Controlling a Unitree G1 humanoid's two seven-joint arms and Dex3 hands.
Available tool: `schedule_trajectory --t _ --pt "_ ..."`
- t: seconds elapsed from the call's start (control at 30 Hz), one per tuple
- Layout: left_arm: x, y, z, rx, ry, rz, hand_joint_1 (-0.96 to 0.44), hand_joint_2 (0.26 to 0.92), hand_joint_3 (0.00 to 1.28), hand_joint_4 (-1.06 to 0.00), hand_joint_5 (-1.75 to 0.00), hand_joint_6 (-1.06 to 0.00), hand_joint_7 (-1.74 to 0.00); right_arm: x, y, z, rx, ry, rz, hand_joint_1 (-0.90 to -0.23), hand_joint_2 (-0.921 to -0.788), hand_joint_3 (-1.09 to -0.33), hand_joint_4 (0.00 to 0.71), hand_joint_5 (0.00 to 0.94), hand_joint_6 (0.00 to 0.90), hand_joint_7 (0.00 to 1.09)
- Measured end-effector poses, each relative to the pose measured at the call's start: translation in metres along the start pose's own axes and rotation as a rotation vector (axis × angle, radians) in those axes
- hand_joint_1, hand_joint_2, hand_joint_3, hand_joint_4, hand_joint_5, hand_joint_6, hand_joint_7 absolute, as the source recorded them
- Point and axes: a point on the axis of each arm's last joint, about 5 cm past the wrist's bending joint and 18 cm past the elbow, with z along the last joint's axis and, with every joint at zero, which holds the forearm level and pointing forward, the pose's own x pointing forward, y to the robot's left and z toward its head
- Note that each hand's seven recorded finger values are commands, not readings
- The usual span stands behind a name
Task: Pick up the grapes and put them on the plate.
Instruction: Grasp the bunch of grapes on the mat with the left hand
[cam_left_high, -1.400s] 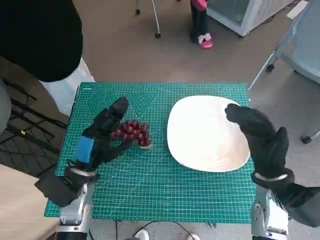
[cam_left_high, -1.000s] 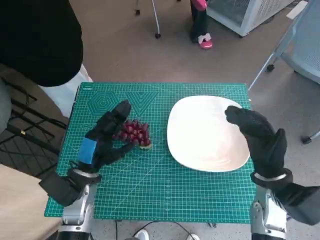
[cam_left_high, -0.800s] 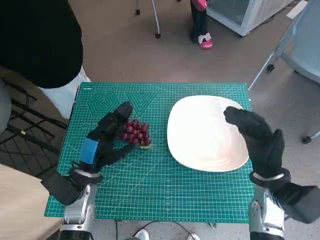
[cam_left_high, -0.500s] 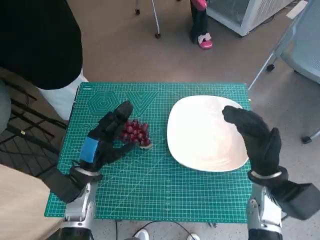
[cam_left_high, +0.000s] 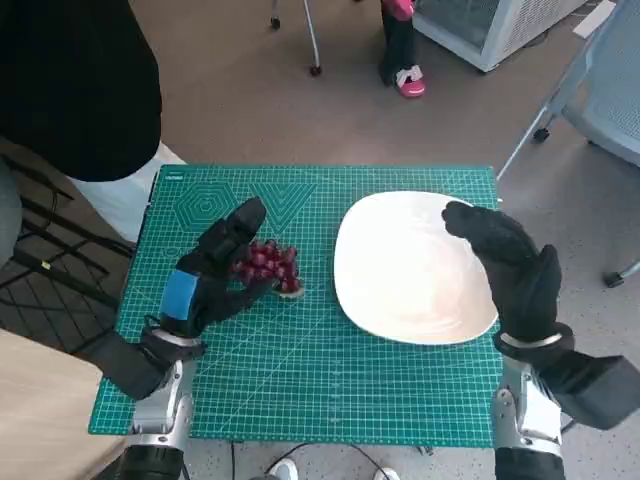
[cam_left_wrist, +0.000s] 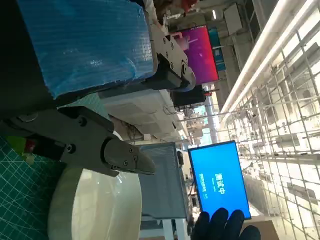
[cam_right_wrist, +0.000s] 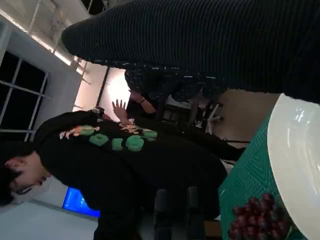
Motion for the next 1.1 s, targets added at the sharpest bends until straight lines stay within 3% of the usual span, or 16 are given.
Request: schedule_trajectory --t 0.7,0.87,1.1 --pt "0.005 0.006 0.006 0.066 0.013 -0.001 -0.41 0.92 0.04 -0.36 0.0 -0.48 0.0 0.006 0.0 0.001 -0.001 -0.015 0.007 -0.639 -0.921 -0.783 0.353 0.0 0.17 0.06" --pt "0.01 0.012 0.016 0.23 0.033 -0.017 -0.41 0.886 0.02 -0.22 0.0 -0.35 0.0 0.0076 0.0 0.002 -0.002 -0.02 0.009 -0.637 -0.921 -0.785 0.351 0.0 0.167 0.06" --pt "0.015 0.016 0.028 0.564 0.094 -0.048 -0.31 0.751 0.0 -0.03 0.0 -0.18 0.0 0.0091 0.0 0.002 -0.003 -0.025 0.011 -0.636 -0.921 -0.787 0.35 0.0 0.163 0.06"
